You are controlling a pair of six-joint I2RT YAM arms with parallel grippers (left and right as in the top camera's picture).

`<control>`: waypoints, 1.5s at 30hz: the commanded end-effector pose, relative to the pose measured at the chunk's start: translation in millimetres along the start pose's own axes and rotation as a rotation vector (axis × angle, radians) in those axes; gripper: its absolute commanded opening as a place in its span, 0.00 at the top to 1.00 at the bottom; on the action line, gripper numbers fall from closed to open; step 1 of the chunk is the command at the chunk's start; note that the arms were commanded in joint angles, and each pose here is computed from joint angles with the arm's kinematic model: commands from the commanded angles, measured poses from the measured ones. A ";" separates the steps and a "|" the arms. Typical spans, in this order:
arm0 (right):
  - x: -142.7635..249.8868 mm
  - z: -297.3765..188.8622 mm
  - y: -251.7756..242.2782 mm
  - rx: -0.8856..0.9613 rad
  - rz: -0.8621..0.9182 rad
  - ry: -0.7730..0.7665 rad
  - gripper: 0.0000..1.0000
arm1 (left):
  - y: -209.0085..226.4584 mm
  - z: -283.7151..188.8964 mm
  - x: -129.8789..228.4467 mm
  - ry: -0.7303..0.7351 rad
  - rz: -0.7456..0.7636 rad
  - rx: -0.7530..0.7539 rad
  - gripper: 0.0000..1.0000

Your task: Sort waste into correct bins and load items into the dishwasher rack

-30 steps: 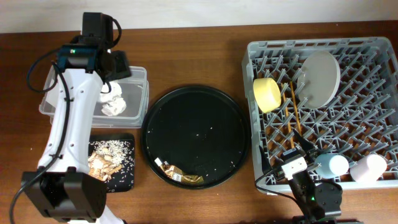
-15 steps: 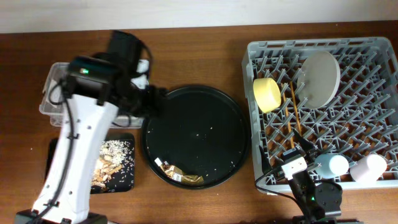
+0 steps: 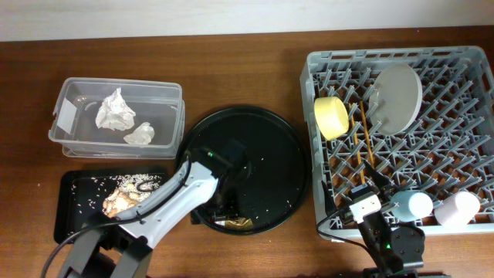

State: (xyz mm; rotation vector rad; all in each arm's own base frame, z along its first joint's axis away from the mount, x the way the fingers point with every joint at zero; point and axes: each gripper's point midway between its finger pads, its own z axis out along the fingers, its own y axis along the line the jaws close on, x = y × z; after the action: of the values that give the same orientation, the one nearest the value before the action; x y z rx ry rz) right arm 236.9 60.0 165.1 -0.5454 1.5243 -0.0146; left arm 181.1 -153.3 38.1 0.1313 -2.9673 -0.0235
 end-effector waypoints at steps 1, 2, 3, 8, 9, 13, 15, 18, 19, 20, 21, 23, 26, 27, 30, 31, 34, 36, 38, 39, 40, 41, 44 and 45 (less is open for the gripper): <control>3.4 0.0 -1.6 0.012 0.006 0.007 0.02 | -4.3 22.7 3.4 -0.001 -0.147 0.057 0.36; 3.4 0.0 -1.6 0.012 0.006 0.007 0.02 | -5.8 28.6 0.7 -0.015 -0.167 0.073 0.36; 3.4 0.0 -1.6 0.012 0.006 0.007 0.02 | -8.6 29.8 -2.8 -0.030 -0.165 0.088 0.37; 3.4 0.0 -1.6 0.012 0.006 0.007 0.02 | -16.2 28.1 -12.2 -0.064 -0.161 0.123 0.98; 3.4 0.0 -1.6 0.012 0.006 0.007 0.02 | -17.1 25.7 -12.7 -0.060 -0.164 0.131 1.00; 3.4 0.0 -1.6 0.012 0.006 0.007 0.02 | -16.8 -24.5 -29.9 -0.112 -0.125 0.168 0.99; 3.4 0.0 -1.6 0.012 0.006 0.007 0.02 | 3.5 -98.0 -56.8 -0.272 -0.124 0.165 1.00; 3.4 0.0 -1.6 0.012 0.006 0.007 0.02 | 49.5 -167.3 -95.7 -0.515 -0.241 0.105 1.00; 3.4 0.0 -1.6 0.012 0.006 0.007 0.02 | 70.8 -185.8 -112.2 -0.600 -0.302 0.081 1.00; 3.4 0.0 -1.6 0.012 0.006 0.007 0.02 | 78.2 -192.3 -122.5 -0.639 -0.296 0.079 0.99; 3.4 0.0 -1.6 0.012 0.006 0.007 0.02 | 94.4 -196.3 -140.3 -0.677 -0.314 0.077 0.99; 3.4 0.0 -1.6 0.012 0.006 0.007 0.02 | 126.5 -191.2 -167.8 -0.697 -0.368 0.047 0.99; 3.4 0.0 -1.6 0.012 0.006 0.007 0.02 | 150.2 -177.5 -217.3 -0.716 -0.339 0.151 0.64; 3.4 0.0 -1.6 0.012 0.006 0.007 0.02 | 151.8 -172.8 -226.5 -0.706 -0.343 0.202 0.56; 3.4 0.0 -1.6 0.012 0.006 0.007 0.02 | 152.1 -183.8 -236.7 -0.726 -0.261 0.228 0.28; 3.4 0.0 -1.6 0.012 0.006 0.007 0.02 | 151.7 -193.8 -232.4 -0.729 -0.256 0.228 0.25; 3.4 0.0 -1.6 0.012 0.006 0.007 0.02 | 140.8 -226.5 -200.0 -0.692 -0.210 0.224 0.20; 3.4 0.0 -1.6 0.012 0.006 0.007 0.02 | 123.1 -242.4 -164.9 -0.653 -0.135 0.217 0.20; 3.4 0.0 -1.6 0.012 0.006 0.007 0.02 | 93.6 -252.9 -112.5 -0.613 -0.033 0.224 0.17; 3.4 0.0 -1.6 0.012 0.006 0.007 0.02 | 79.4 -257.6 -92.6 -0.610 0.024 0.232 0.01; 3.4 0.0 -1.6 0.012 0.006 0.007 0.02 | 66.9 -262.6 -77.9 -0.619 0.076 0.243 0.01; 3.4 0.0 -1.6 0.012 0.006 0.007 0.02 | 59.2 -265.1 -70.1 -0.624 0.108 0.251 0.01; 3.4 0.0 -1.6 0.012 0.006 0.007 0.02 | 36.3 -268.3 -54.9 -0.631 0.198 0.269 0.01; 3.4 0.0 -1.6 0.012 0.006 0.007 0.02 | 31.4 -267.6 -52.7 -0.628 0.216 0.271 0.01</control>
State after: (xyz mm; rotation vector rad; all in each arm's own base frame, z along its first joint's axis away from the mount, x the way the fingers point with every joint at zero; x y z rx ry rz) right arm 236.9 60.1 165.2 -0.5459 1.5237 -0.0147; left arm 280.0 -107.7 287.8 -0.1016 -3.5691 0.4208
